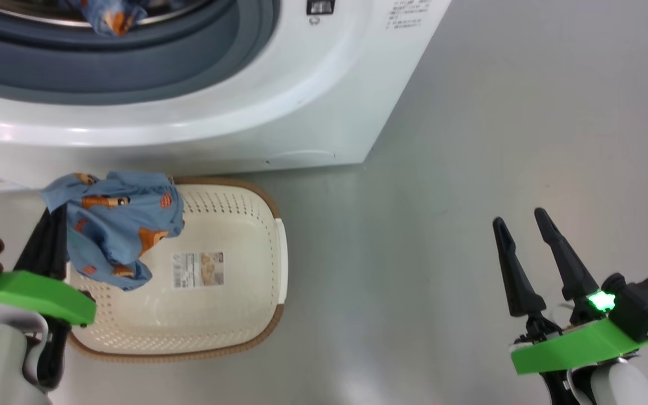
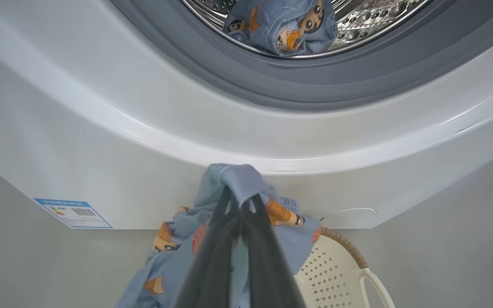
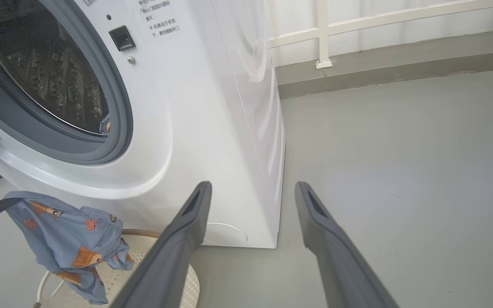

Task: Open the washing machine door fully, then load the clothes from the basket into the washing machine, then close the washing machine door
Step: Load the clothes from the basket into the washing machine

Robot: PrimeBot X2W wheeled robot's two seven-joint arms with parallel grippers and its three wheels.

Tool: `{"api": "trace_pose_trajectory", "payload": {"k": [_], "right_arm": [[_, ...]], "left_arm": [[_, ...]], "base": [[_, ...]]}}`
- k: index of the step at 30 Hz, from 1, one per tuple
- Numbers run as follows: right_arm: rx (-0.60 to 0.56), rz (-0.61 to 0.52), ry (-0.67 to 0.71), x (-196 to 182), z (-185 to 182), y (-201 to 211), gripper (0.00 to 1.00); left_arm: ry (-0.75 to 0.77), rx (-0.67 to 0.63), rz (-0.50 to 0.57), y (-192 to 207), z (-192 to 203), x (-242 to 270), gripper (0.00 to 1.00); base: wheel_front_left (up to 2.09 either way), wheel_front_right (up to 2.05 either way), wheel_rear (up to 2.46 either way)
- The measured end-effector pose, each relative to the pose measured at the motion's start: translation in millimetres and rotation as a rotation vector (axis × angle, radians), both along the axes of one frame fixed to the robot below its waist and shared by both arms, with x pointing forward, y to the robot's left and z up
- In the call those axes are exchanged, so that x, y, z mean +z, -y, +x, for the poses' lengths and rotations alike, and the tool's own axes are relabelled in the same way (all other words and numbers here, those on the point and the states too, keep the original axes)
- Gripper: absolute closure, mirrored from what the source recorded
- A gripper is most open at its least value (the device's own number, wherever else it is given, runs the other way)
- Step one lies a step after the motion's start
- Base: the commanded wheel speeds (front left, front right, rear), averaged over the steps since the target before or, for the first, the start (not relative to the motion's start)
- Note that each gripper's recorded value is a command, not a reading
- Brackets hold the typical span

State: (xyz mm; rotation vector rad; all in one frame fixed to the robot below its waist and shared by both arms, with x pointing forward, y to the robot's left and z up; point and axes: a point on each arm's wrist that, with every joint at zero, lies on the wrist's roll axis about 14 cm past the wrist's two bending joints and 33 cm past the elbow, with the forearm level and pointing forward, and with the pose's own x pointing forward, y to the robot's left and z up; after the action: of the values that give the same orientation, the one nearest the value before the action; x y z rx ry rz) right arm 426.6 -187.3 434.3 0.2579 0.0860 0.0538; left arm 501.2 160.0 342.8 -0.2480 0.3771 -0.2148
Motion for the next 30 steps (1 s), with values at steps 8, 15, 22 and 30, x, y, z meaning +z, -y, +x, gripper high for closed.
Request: {"api": "trace_pose_trajectory", "payload": {"k": [8, 15, 22, 30], "right_arm": [[-0.007, -0.009, 0.023, 17, -20, 7, 0.0], [-0.029, -0.001, 0.038, 28, -40, 17, 0.0], [-0.041, 0.003, 0.053, 38, -61, 22, 0.0], [-0.066, 0.004, 0.079, 48, -75, 32, 0.0]], "left_arm": [[0.12, 0.028, 0.016, -10, -19, 46, 1.0], [0.199, 0.046, 0.04, -17, -45, 76, 1.0], [0.269, 0.075, 0.074, -31, -74, 103, 1.0], [0.313, 0.148, 0.079, -50, -106, 122, 1.0]], "base": [[0.0, 0.0, 0.0], [0.0, 0.0, 0.0], [0.0, 0.0, 0.0], [0.0, 0.0, 0.0]]}}
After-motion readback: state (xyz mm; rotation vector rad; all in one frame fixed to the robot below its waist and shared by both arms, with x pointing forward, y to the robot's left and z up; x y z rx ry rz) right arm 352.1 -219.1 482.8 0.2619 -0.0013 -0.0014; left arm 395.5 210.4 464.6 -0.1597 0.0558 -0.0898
